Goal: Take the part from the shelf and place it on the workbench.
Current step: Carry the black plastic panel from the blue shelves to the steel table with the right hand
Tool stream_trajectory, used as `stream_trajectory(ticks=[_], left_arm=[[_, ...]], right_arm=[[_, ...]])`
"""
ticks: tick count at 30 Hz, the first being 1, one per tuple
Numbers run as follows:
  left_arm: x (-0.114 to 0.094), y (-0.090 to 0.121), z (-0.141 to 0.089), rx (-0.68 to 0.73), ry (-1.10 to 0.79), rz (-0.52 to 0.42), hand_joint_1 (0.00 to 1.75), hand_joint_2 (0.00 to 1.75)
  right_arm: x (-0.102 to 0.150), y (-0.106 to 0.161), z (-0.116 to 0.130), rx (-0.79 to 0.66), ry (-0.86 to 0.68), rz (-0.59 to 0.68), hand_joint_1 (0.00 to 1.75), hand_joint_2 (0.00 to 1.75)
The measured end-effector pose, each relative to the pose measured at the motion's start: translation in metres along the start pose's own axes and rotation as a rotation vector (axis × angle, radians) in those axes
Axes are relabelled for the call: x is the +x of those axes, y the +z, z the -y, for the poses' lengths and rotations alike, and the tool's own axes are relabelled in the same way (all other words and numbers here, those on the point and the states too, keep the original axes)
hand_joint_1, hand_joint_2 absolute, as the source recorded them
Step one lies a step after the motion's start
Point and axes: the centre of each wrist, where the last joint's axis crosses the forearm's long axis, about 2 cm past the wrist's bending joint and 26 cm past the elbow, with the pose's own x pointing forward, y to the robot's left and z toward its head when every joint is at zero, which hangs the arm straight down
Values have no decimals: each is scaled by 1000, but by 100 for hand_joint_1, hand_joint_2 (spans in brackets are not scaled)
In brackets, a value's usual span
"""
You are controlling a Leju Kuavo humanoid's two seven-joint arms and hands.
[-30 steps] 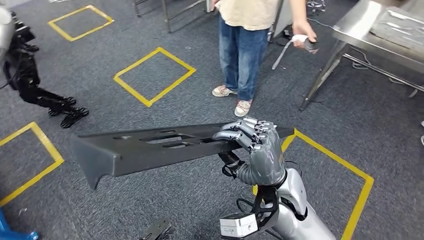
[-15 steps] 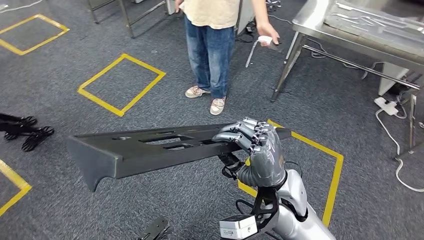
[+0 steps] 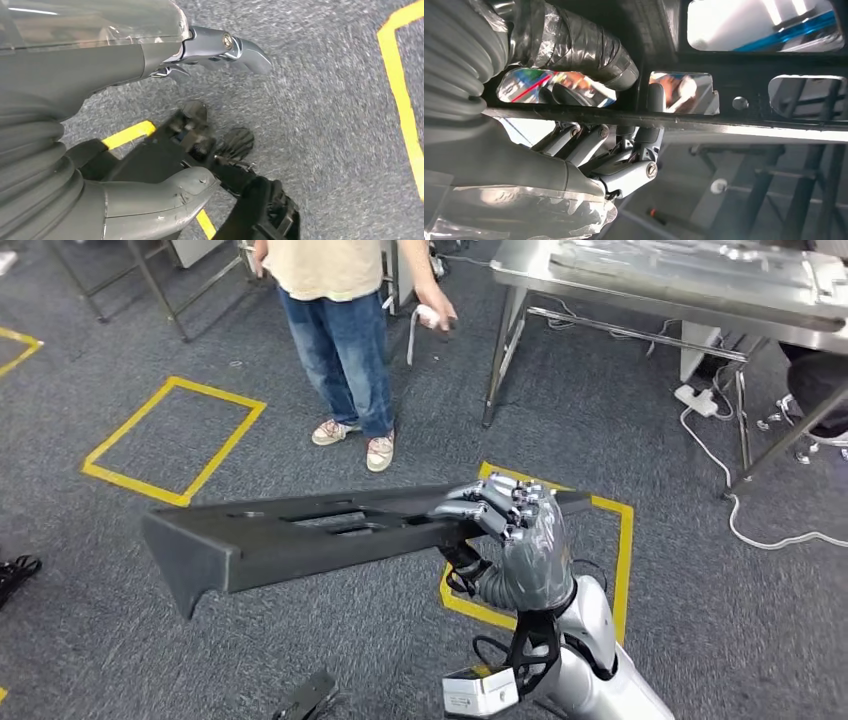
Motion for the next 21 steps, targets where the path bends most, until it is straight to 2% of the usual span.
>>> stream_trajectory(ticks=[21], left_arm=[[-2, 2, -7, 10, -10, 6, 0, 175]], right_arm=[[-1, 0, 0, 5, 0, 0, 175, 175]])
